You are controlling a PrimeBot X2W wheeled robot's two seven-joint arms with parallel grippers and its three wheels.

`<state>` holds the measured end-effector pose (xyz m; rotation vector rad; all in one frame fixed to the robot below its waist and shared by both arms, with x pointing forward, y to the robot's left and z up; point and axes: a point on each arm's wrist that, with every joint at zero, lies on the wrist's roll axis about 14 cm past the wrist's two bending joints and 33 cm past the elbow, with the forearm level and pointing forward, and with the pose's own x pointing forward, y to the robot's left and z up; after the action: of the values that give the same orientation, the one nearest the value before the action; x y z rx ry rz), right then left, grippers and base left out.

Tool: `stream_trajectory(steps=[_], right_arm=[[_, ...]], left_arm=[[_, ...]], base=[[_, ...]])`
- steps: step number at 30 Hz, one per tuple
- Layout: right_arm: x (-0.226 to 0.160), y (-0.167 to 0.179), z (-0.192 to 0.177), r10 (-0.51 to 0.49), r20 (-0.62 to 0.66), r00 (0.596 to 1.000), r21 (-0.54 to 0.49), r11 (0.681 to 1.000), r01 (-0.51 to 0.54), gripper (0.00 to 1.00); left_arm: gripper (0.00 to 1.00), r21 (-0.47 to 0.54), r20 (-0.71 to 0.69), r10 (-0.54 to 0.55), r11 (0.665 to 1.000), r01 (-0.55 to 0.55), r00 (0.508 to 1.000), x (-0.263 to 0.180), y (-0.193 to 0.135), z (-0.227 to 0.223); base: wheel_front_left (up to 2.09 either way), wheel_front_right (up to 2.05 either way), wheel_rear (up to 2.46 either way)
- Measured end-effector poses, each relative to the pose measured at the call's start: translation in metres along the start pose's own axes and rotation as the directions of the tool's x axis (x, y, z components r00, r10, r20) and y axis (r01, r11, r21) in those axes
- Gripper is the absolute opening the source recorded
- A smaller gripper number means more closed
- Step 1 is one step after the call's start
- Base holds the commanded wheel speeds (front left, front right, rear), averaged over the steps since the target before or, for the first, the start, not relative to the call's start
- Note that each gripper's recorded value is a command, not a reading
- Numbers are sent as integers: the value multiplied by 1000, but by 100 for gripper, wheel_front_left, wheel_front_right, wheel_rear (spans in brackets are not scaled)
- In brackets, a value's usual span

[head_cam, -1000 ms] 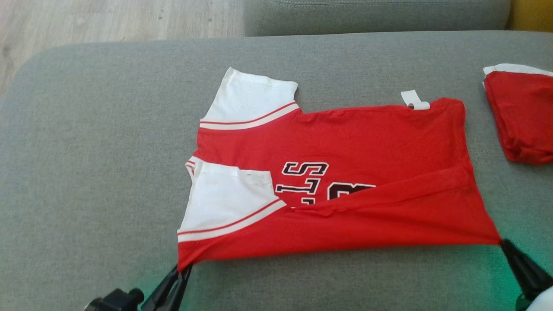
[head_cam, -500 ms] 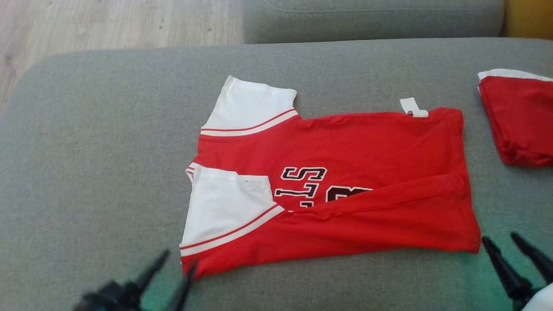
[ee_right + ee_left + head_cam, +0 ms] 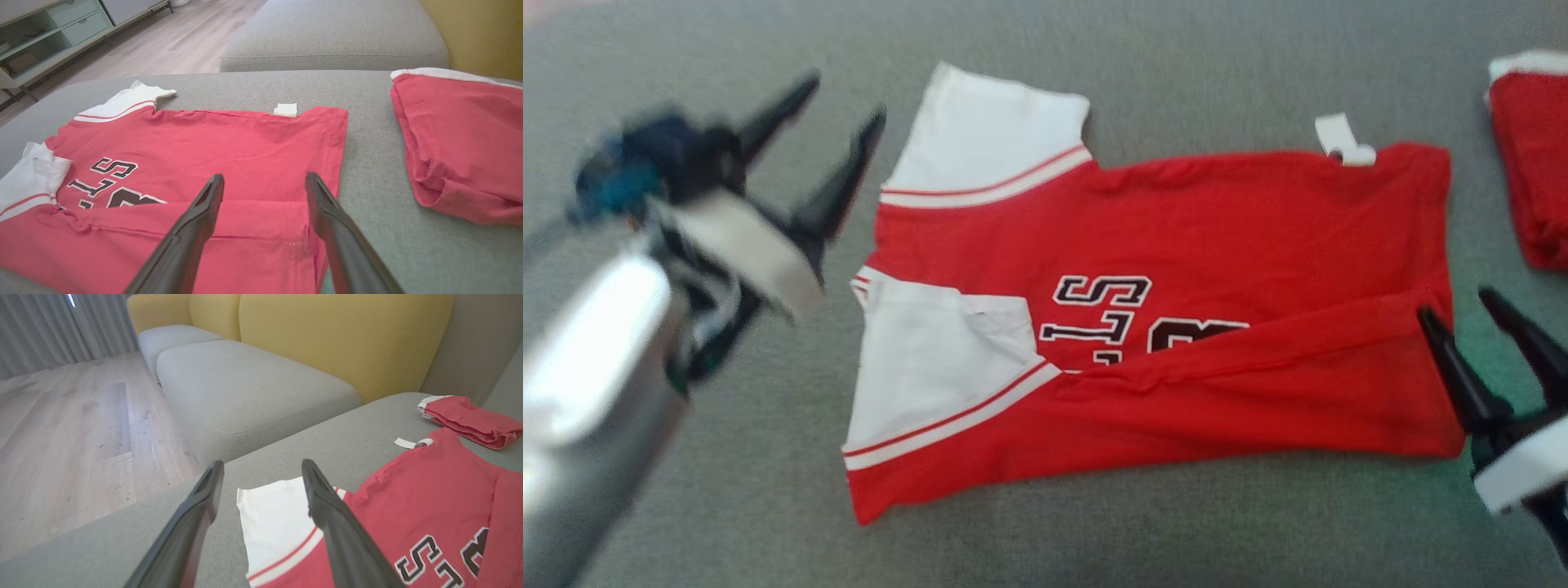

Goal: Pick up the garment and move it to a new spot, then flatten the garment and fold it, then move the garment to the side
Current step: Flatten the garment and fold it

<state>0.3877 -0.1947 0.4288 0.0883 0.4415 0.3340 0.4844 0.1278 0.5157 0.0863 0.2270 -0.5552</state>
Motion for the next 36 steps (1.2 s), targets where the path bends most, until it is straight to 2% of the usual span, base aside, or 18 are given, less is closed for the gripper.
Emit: stream_trajectory(steps=[8, 17, 25, 36], right_arm=[[30, -11, -2, -12, -12, 1000, -3, 1000, 12, 100], [43, -31, -24, -63, -67, 996, 6, 998, 64, 100], [48, -42, -42, -103, -103, 989, 24, 994, 106, 100], [50, -49, -49, -128, -100, 987, 39, 990, 133, 100]], left_arm=[[100, -29, -184, -41, 999, 36, 982, 64, 32, -17], [100, -104, -414, -101, 993, 63, 905, 111, 40, -87], [100, -119, -505, -131, 990, 82, 853, 131, 43, -133], [100, -124, -505, -166, 985, 119, 847, 146, 39, -136]], base=[[0, 0, 0], [0, 0, 0], [0, 0, 0], [0, 0, 0]])
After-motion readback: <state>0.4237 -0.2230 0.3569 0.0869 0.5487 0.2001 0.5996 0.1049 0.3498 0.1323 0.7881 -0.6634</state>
